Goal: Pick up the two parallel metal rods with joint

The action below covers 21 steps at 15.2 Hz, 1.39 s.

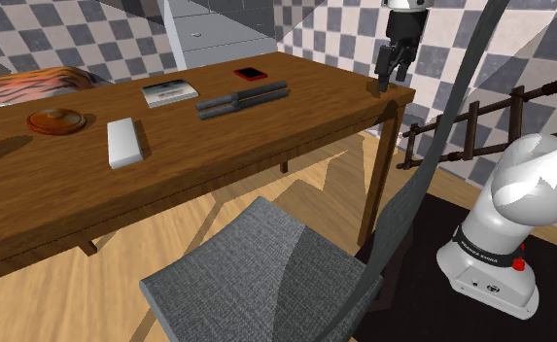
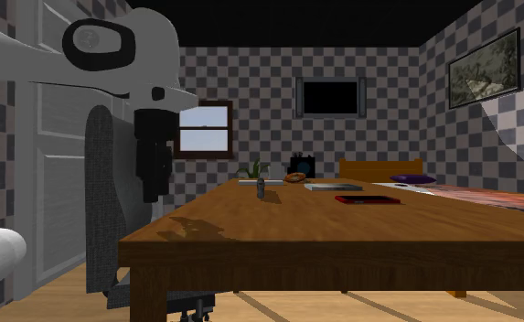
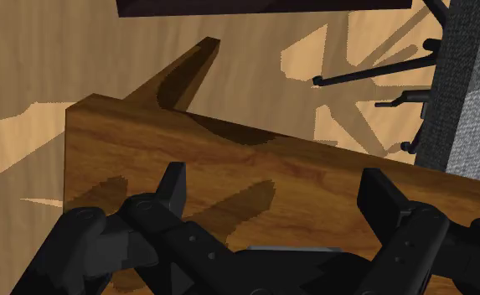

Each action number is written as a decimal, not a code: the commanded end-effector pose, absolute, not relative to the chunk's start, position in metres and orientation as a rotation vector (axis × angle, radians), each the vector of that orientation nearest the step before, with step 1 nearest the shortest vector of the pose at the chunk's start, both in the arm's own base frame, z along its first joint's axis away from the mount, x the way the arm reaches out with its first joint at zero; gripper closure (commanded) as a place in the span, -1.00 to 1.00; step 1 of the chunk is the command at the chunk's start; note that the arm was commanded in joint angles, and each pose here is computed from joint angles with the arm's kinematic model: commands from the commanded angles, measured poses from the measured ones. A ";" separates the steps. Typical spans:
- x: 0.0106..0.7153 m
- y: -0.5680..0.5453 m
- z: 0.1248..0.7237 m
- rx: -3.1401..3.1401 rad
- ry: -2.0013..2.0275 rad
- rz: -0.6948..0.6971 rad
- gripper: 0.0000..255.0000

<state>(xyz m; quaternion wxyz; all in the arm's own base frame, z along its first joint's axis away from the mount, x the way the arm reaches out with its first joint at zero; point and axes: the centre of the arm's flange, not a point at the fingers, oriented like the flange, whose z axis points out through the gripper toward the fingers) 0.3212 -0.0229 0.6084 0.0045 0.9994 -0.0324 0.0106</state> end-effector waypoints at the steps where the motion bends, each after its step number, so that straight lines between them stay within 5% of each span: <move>1: 0.321 -0.023 0.608 3.131 -0.101 0.033 -1.00; 21: 0.544 0.100 0.624 2.879 1.271 0.024 -1.00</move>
